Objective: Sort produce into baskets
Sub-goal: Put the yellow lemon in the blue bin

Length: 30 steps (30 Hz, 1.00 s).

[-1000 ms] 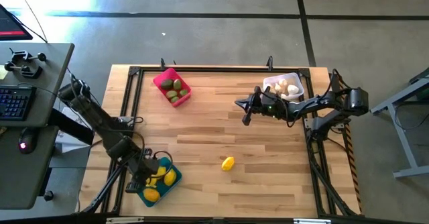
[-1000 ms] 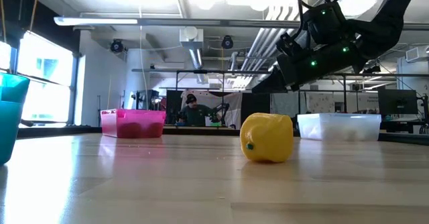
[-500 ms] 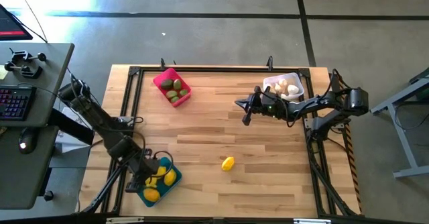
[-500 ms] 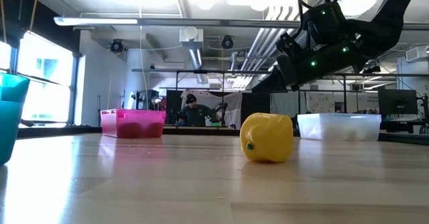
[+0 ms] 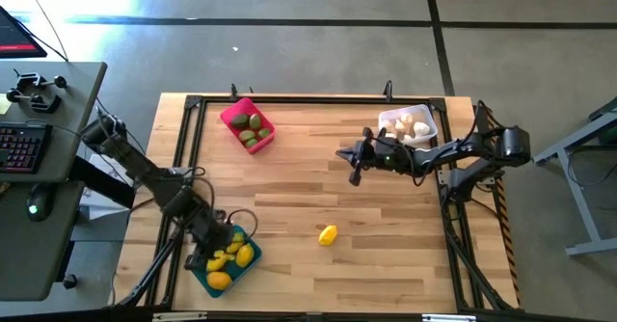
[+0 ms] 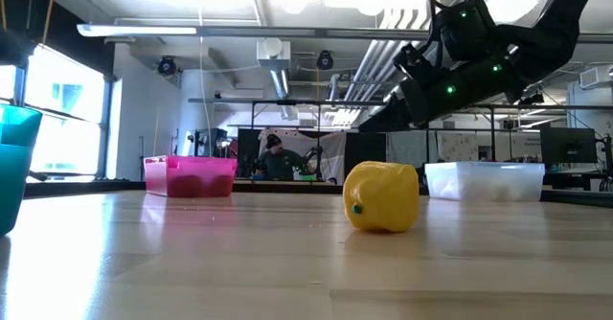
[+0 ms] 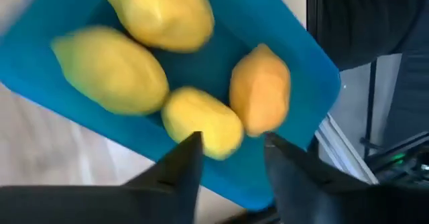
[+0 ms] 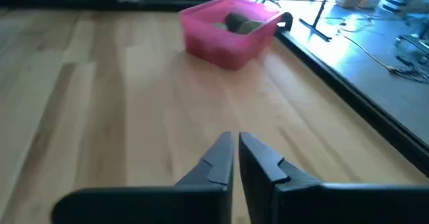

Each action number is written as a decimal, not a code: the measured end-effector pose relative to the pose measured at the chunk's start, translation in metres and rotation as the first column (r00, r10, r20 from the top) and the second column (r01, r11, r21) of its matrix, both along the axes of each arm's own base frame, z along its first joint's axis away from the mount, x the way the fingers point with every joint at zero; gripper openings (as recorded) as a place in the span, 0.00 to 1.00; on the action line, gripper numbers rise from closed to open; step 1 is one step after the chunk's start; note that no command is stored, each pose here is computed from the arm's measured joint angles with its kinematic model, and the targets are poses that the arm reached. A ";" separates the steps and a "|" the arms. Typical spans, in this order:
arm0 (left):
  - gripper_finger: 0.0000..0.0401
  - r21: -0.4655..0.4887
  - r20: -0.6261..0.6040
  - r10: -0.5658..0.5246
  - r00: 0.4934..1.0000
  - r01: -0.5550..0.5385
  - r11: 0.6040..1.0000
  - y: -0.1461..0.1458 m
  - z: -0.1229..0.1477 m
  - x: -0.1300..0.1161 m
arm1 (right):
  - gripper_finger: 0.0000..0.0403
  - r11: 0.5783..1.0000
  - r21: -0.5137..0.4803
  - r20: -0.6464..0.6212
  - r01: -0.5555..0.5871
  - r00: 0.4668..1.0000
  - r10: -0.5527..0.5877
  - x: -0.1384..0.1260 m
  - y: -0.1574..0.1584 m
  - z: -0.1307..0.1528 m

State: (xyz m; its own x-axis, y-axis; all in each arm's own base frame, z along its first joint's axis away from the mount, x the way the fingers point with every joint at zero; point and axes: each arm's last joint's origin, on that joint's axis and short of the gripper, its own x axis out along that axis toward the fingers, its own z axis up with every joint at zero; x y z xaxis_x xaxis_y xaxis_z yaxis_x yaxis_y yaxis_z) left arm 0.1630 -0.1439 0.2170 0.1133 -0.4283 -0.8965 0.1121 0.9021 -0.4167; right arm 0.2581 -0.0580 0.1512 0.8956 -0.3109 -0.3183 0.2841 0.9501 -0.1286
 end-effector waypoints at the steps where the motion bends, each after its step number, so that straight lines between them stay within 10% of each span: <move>1: 0.31 -0.001 0.021 -0.007 1.000 0.007 1.000 0.005 0.000 0.003 | 0.04 1.000 -0.007 -0.010 -0.018 1.000 0.018 0.001 0.003 -0.001; 7: 0.02 0.026 0.123 -0.015 0.992 0.012 1.000 0.040 -0.004 0.018 | 0.22 0.995 0.022 -0.049 -0.102 0.993 0.103 0.003 0.024 -0.005; 19: 0.00 -0.001 0.428 -0.057 0.902 0.064 0.998 0.099 0.005 0.057 | 0.50 0.975 0.113 -0.142 -0.192 0.968 0.207 0.014 0.055 -0.001; 30: 0.00 -0.098 0.732 0.064 0.679 0.012 0.995 0.141 -0.019 0.070 | 0.55 0.939 0.126 -0.351 -0.320 0.871 0.344 0.037 0.082 0.031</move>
State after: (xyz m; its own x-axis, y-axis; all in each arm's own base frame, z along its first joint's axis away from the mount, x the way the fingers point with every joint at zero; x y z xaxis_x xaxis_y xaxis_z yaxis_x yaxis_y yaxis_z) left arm 0.2326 -0.0026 0.1979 0.7300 -0.4867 -0.4799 0.3933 0.8733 -0.2875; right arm 0.2949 0.0239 0.1826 0.7605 0.0155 -0.6492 -0.1047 0.9896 -0.0989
